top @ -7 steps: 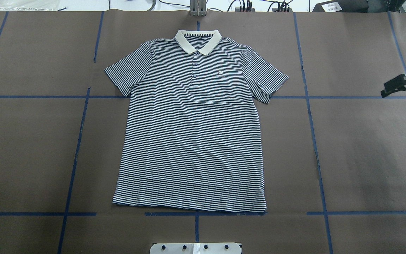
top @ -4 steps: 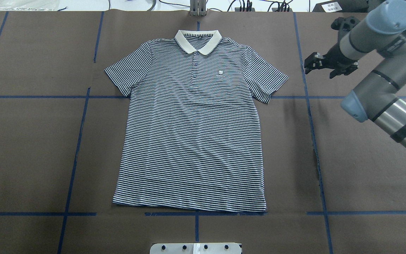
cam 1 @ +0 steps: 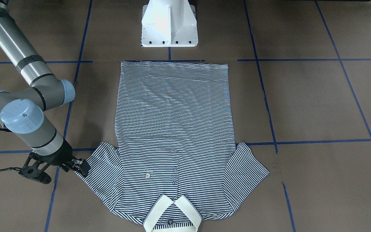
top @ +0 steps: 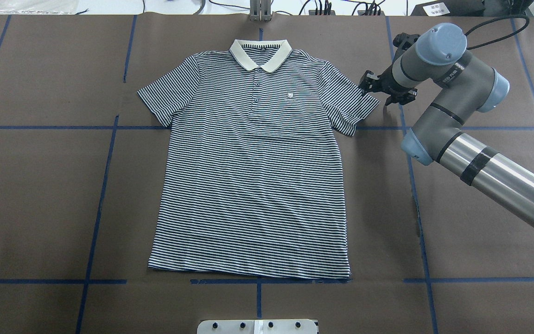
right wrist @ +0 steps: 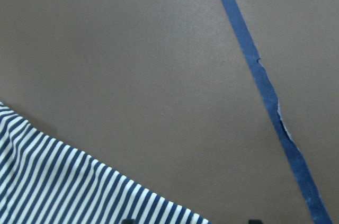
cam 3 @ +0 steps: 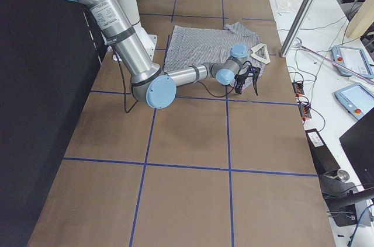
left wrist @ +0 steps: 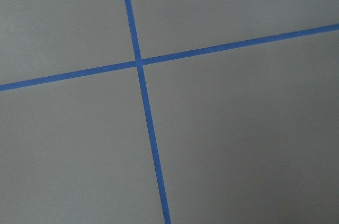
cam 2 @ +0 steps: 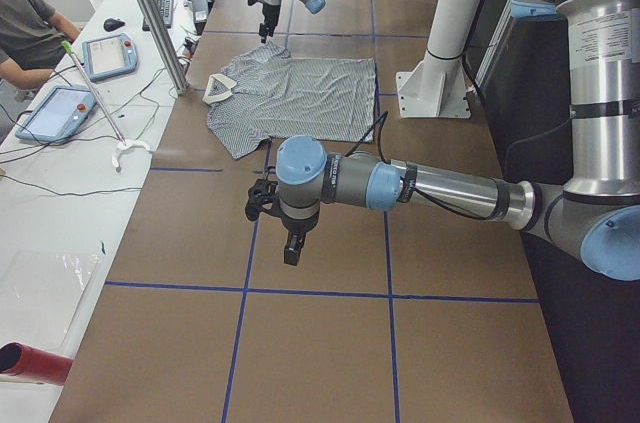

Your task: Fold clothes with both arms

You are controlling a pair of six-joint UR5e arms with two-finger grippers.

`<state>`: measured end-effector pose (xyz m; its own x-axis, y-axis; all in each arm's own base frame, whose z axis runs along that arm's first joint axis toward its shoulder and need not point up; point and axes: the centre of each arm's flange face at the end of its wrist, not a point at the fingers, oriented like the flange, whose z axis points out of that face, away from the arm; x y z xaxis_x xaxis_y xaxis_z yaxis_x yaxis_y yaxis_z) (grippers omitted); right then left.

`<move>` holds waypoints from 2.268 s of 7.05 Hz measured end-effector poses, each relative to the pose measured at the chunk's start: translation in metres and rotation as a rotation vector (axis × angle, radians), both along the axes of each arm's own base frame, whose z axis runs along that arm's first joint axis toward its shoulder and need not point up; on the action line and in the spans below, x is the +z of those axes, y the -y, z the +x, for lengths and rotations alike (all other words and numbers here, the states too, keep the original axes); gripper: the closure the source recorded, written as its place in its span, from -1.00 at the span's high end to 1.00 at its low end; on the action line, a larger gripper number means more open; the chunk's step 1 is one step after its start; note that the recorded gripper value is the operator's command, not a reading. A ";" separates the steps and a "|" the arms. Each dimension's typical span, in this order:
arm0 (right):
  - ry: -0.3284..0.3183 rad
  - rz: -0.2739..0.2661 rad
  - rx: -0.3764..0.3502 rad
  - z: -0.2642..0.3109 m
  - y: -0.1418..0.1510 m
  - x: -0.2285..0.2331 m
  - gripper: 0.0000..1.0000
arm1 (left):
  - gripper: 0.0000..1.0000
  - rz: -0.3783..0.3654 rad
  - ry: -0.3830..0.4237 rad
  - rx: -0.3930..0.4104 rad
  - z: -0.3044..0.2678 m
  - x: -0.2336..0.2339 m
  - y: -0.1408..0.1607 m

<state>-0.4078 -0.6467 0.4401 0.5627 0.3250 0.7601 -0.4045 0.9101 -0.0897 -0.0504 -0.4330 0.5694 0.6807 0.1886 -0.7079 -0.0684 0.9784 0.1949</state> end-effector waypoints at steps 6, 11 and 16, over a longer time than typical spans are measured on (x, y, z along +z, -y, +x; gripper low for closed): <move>0.002 0.002 0.008 -0.007 0.000 -0.006 -1.00 | 1.00 -0.001 0.000 0.000 0.000 0.000 0.000; 0.100 0.003 0.076 -0.110 -0.007 -0.152 -1.00 | 1.00 0.001 -0.041 0.003 0.003 -0.006 -0.001; 0.056 0.021 0.115 -0.142 0.007 -0.171 1.00 | 1.00 0.056 -0.085 -0.006 0.008 -0.020 0.006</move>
